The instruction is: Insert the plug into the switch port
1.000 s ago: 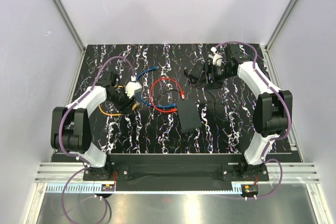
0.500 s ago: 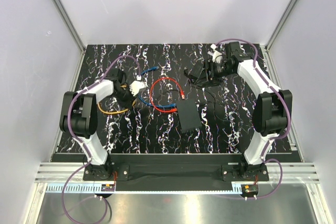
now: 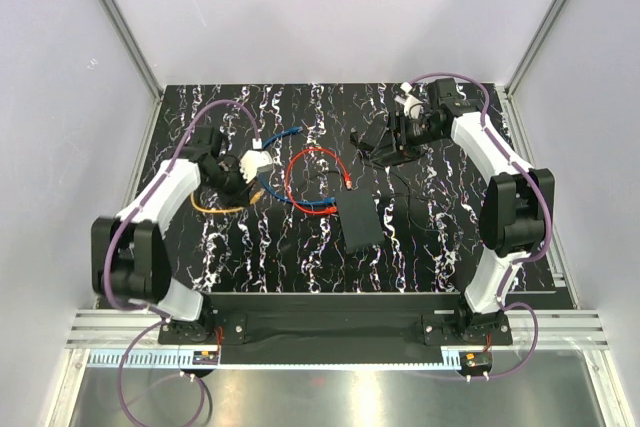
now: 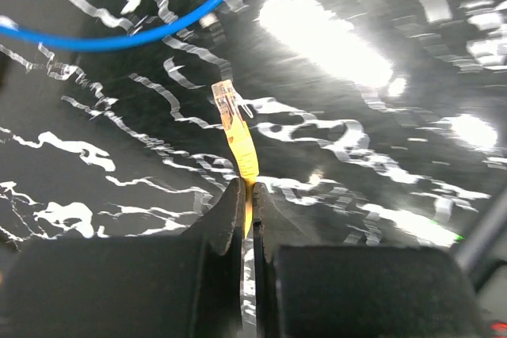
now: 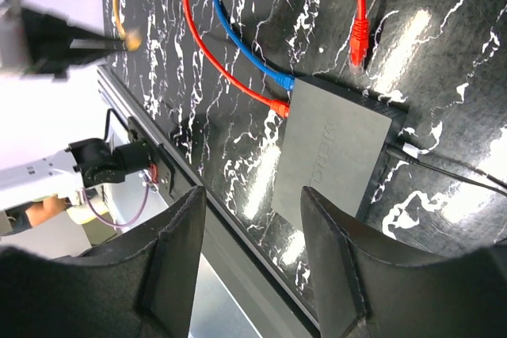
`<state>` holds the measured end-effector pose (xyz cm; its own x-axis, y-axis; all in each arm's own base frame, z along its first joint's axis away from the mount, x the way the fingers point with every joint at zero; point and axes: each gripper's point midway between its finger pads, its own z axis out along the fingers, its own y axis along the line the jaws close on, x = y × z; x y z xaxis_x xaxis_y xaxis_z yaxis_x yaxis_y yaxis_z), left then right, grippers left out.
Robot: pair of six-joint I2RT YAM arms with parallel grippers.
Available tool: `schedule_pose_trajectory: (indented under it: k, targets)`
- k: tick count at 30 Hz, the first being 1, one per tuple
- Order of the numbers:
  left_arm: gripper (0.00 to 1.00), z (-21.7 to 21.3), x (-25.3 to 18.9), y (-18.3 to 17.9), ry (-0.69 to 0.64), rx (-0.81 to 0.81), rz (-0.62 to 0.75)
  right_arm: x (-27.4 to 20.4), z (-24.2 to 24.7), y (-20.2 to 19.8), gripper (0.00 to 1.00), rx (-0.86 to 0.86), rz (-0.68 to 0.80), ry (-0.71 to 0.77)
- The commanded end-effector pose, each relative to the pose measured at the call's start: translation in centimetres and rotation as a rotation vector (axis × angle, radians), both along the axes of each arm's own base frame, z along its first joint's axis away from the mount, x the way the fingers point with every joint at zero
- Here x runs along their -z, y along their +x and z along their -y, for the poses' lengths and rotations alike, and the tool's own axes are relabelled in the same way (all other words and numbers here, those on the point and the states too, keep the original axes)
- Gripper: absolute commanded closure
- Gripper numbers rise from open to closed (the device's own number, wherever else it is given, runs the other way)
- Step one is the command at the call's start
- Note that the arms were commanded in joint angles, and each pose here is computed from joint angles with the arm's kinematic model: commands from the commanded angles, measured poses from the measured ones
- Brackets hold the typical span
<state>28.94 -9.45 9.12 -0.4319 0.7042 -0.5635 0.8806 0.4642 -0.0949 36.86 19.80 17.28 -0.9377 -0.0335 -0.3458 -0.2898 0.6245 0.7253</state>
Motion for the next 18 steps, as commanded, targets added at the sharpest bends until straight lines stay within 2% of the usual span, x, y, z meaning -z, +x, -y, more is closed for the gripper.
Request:
schedule_pose_trajectory:
  k: [1, 4, 9, 13, 15, 18]
  targets:
    - [1.00, 2.1, -2.2, -4.2, -0.144, 0.050, -0.076, -1.4, -1.1, 0.7, 0.43, -0.008, 0.028, 0.057]
    - [1.00, 2.4, -2.8, -5.7, -0.171, 0.050, -0.072, -1.3, -1.4, 0.9, 0.43, -0.006, 0.030, 0.067]
    - [1.00, 2.2, -1.4, -7.7, -0.156, 0.060, -0.139, -0.8, -2.1, 0.9, 0.43, -0.017, 0.003, 0.086]
    - [0.79, 2.6, -0.1, -9.1, -0.143, 0.083, -0.189, -0.5, -2.1, 0.7, 0.43, -0.021, 0.006, 0.083]
    - [0.69, 2.6, 0.4, -8.8, -0.121, 0.088, -0.172, -0.2, -2.0, 0.5, 0.43, -0.025, -0.003, 0.077]
    - [0.62, 2.5, -0.2, -7.0, -0.103, 0.080, -0.125, 0.2, -1.9, 0.2, 0.43, -0.033, -0.015, 0.066]
